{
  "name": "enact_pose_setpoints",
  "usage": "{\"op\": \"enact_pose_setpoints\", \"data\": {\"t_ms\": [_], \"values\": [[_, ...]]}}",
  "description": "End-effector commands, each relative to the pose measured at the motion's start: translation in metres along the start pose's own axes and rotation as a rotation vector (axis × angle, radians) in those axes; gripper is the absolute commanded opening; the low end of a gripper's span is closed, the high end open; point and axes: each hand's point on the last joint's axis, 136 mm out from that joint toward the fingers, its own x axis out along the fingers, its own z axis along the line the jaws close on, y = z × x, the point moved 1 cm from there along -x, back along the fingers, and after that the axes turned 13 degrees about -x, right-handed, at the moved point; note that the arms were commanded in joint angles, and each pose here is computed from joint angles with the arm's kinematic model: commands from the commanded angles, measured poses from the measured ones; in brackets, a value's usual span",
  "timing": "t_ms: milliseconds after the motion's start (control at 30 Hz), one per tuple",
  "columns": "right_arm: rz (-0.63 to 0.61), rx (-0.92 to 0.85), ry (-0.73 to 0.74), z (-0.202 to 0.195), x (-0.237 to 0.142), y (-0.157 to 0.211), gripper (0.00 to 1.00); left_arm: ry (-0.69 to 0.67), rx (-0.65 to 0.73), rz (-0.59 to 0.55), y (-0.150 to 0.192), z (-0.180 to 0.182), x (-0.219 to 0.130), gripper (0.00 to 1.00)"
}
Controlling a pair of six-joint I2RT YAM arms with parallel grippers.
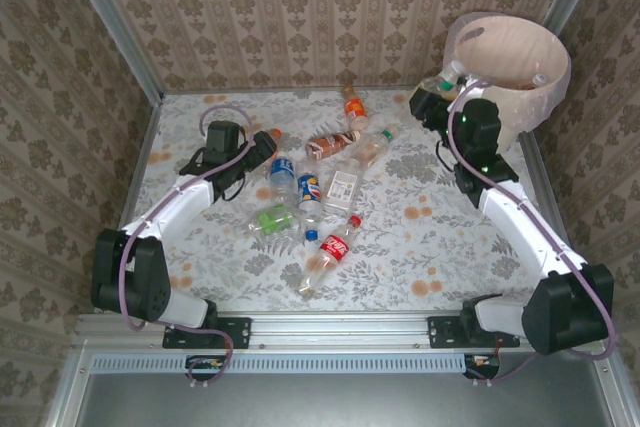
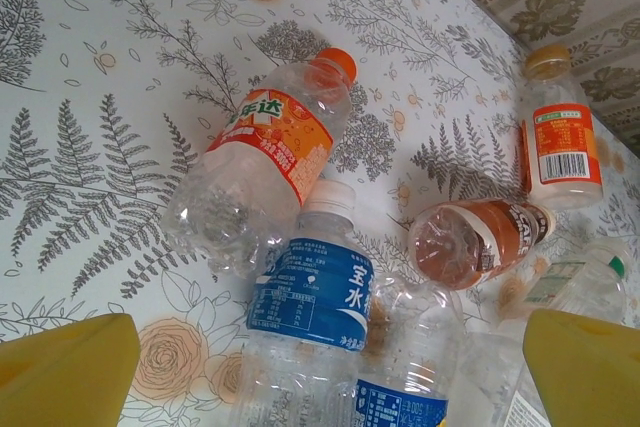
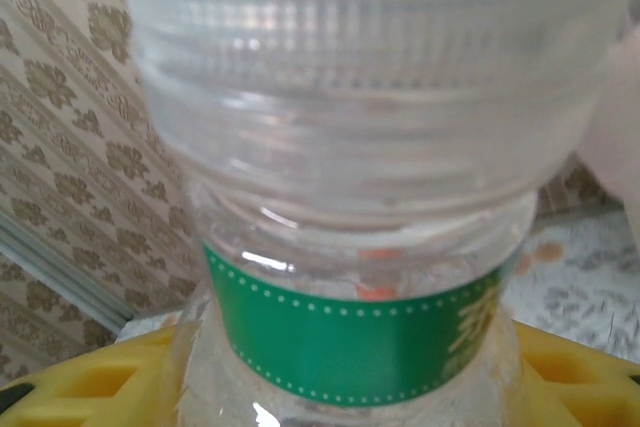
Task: Put the plastic bottles in the bin
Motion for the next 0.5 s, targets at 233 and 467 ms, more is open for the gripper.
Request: {"op": "enact_pose_setpoints", "data": {"t_ms": [233, 467], "values": [[-0.081, -0.182, 0.198, -0.051, 0.022, -0.082, 0.49, 0.035, 0.028, -0.044, -0.008, -0.012, -0.013, 1.00], [-0.144, -0.174, 0.511, -0.131, 0.023, -0.117, 0.49, 0.030, 0.026, -0.061, -0.009, -0.008, -0.018, 1.00]]}}
